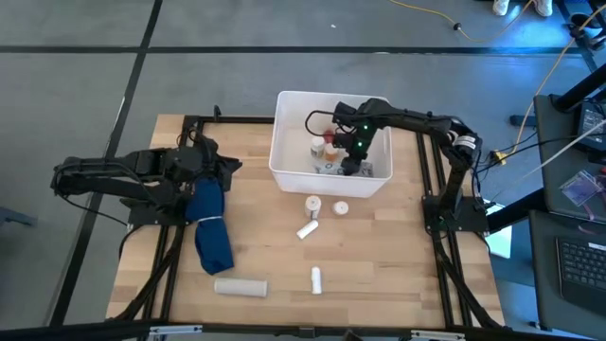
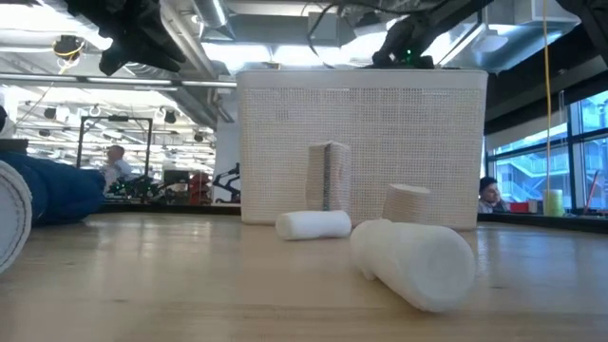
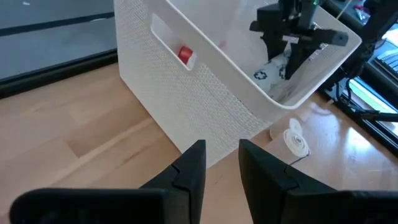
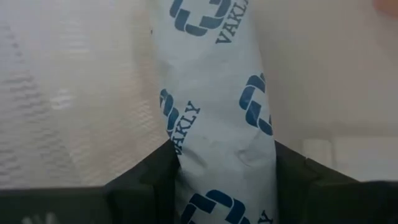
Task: Pick & place medical supplies in basket/bin
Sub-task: Put the mailer bag in the white bin, then put the top left bandage in the white bin
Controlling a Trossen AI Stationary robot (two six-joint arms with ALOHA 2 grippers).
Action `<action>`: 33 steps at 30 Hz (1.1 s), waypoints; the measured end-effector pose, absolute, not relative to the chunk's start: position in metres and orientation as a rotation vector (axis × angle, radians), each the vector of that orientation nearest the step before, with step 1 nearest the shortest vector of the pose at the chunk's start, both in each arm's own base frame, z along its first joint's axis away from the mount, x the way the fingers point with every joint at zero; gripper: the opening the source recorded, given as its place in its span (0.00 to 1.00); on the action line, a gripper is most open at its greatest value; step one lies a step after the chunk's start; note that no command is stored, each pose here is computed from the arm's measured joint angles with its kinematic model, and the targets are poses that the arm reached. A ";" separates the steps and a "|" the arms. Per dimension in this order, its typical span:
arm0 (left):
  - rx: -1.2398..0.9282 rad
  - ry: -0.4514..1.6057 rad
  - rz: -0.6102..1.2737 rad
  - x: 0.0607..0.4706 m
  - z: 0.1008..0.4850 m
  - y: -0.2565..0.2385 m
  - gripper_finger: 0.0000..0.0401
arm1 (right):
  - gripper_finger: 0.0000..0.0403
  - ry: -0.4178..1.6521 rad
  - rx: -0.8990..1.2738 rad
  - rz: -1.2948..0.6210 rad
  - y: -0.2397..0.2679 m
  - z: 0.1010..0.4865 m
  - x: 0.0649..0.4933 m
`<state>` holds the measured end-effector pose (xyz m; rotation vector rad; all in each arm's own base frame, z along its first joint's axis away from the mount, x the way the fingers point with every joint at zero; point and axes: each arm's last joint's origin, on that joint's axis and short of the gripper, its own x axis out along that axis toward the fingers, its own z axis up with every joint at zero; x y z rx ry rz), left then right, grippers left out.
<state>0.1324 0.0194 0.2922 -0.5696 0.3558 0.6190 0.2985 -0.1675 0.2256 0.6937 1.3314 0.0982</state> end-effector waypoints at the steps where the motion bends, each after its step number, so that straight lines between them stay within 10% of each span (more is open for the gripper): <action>1: -0.569 0.356 0.619 0.132 0.292 0.019 0.23 | 0.45 1.338 0.696 0.097 -0.167 0.223 0.298; 33: -0.573 0.354 0.620 0.132 0.292 0.019 0.23 | 0.75 1.364 0.752 -0.177 -0.186 0.228 0.291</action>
